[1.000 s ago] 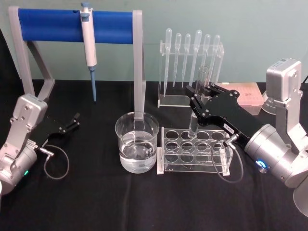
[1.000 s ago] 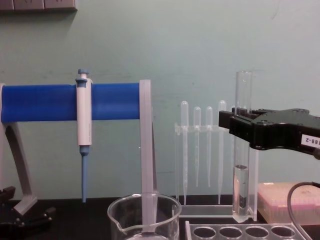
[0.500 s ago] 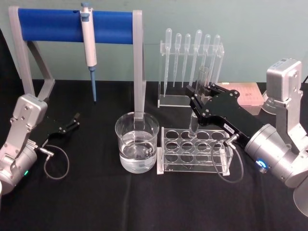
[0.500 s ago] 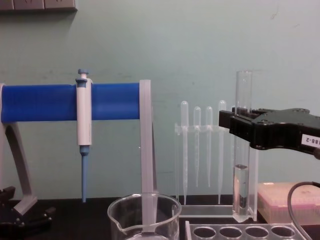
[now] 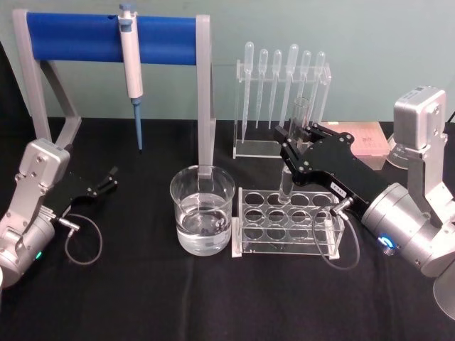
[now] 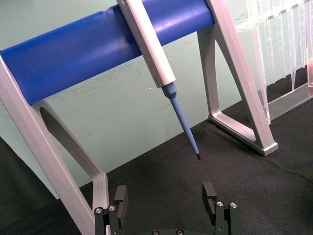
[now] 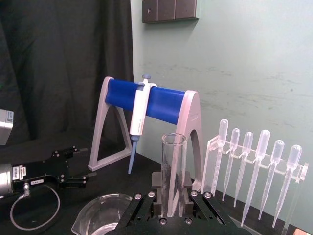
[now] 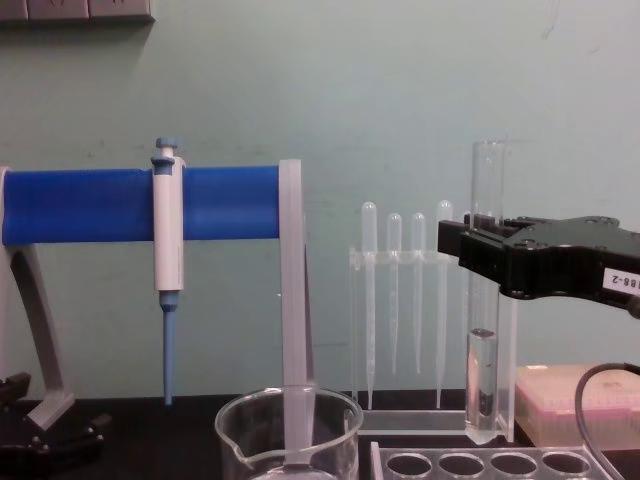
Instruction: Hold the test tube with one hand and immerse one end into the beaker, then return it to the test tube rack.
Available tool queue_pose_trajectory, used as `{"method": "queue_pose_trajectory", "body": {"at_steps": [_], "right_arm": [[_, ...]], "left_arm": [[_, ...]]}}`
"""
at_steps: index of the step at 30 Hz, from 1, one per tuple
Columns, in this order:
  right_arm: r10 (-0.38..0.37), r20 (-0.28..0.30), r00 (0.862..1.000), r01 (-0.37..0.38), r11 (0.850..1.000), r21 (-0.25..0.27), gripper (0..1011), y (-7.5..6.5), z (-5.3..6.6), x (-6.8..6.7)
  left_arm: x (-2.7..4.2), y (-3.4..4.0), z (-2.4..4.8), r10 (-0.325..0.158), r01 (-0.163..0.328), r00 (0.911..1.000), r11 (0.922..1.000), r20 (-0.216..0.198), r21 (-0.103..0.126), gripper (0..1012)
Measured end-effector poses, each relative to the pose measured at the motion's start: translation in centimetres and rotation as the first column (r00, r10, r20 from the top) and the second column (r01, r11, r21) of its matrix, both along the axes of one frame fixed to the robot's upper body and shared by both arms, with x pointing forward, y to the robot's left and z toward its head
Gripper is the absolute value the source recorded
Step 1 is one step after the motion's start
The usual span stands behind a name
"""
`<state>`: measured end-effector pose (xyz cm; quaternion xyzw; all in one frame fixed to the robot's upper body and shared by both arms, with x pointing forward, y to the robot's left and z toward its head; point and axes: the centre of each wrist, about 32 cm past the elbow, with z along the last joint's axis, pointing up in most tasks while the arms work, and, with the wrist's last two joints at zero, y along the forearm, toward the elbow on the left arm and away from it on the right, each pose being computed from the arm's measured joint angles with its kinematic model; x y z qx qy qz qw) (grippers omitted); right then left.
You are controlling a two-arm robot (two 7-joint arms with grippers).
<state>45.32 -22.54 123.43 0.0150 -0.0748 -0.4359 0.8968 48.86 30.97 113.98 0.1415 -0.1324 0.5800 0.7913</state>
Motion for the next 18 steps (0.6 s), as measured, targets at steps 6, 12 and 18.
{"method": "queue_pose_trajectory", "body": {"at_steps": [6,12,18], "right_arm": [[0.0,0.0,1.0,0.0,1.0,0.0,225,0.0,0.0,0.0],[0.0,0.0,1.0,0.0,1.0,0.0,225,0.0,0.0,0.0],[0.0,0.0,1.0,0.0,1.0,0.0,225,0.0,0.0,0.0]], "left_arm": [[0.0,0.0,0.0,0.0,0.0,1.0,1.0,0.0,0.0,1000],[0.0,0.0,0.0,0.0,0.0,1.0,1.0,0.0,0.0,1000],[0.0,0.0,0.0,0.0,0.0,1.0,1.0,0.0,0.0,1000]]}}
